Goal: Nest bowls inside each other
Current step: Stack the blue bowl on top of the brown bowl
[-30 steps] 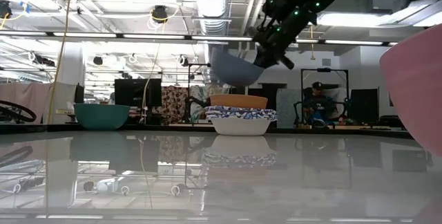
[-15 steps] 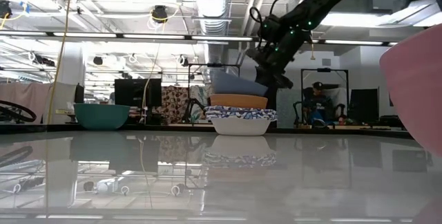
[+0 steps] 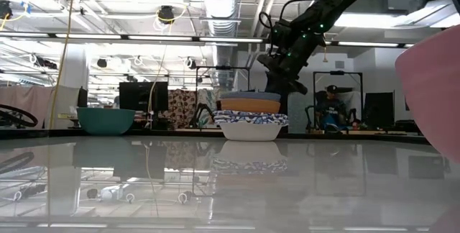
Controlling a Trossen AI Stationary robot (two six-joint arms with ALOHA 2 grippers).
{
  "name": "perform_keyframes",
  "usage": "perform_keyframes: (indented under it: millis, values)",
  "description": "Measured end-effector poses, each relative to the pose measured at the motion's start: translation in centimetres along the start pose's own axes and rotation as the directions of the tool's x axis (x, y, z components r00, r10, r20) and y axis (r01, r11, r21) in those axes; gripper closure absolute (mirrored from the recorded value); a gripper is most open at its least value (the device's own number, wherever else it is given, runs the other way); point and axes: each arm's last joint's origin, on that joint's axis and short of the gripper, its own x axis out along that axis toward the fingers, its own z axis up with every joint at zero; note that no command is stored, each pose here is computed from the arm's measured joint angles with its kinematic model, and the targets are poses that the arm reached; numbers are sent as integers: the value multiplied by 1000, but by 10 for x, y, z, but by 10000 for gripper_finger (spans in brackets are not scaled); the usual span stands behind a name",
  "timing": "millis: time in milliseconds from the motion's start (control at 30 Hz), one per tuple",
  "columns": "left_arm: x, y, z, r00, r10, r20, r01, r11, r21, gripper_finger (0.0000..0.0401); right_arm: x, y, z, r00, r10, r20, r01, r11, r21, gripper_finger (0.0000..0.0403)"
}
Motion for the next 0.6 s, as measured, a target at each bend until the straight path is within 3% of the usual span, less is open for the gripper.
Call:
perform_keyframes:
  millis: [300, 600]
  values:
    - [17, -10, -12, 987, 104, -119, -92, 991, 98, 175, -1, 4, 2, 999, 43, -2, -43, 998, -47, 208]
    - [46, -16, -29, 947, 206, -247, -179, 976, 127, 175, -5, 11, 7, 998, 61, 9, -61, 996, -63, 202]
